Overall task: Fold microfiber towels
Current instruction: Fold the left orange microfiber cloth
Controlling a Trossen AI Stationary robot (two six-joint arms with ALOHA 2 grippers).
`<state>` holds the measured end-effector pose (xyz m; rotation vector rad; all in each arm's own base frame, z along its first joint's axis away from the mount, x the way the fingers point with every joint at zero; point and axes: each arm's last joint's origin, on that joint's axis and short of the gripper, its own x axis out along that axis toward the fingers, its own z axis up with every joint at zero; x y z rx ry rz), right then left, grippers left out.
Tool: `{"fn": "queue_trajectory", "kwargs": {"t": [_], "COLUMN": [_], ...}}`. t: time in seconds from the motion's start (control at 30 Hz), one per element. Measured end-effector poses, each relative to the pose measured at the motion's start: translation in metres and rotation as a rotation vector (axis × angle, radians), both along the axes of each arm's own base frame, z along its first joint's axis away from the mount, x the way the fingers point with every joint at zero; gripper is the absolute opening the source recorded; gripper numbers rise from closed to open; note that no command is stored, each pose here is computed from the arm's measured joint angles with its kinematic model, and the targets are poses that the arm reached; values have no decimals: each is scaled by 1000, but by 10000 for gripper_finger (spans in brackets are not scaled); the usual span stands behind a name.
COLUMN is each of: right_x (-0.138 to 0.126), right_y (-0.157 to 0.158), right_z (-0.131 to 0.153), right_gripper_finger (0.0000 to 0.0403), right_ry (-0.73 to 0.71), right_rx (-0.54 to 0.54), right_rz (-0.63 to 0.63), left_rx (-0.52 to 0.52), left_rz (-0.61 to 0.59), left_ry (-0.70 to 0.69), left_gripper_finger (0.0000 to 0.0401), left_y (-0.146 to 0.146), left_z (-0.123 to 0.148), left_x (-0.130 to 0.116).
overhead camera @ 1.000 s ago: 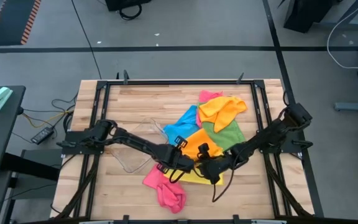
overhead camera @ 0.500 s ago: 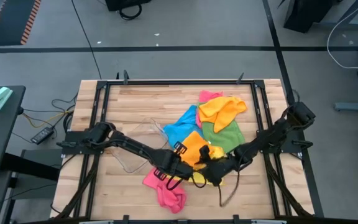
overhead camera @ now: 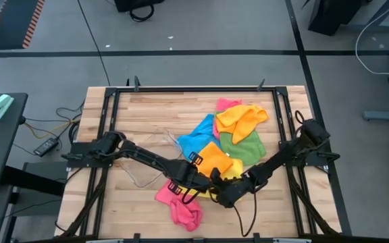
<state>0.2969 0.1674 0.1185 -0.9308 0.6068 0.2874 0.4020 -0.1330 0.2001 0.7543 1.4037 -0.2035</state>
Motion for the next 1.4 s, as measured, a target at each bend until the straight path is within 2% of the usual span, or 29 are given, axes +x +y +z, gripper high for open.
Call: {"fn": "queue_trajectory", "kwargs": {"t": [0.2,0.37,0.6,0.8,0.9,1.13,1.27,1.4], "right_x": [3,6,7,5,1,-12,-21,-25], "right_y": [-1,-3,-5,-2,-2,-3,-3,2], "right_z": [-10,-15,-15,-16,-12,21,34,35], "right_gripper_finger": [154,147,74,11,7,3,2,2], "right_ry": [-9,-28,-38,-24,2,45,86,115], "right_rx": [-115,-178,-202,-150,-122,48,155,214], "right_rz": [19,-10,-39,-34,-46,-43,-55,-32], "left_rx": [-1,-1,-3,-3,-5,-12,-17,-28], "left_rz": [9,13,13,14,13,-28,-85,-128], "left_ry": [-2,-4,-8,-8,-15,-44,-69,-106], "left_gripper_finger": [24,31,31,22,28,40,35,26], "left_y": [4,5,5,5,5,-4,-15,-25], "left_z": [0,0,0,0,0,1,7,19], "left_x": [1,2,3,3,3,4,5,7]}}
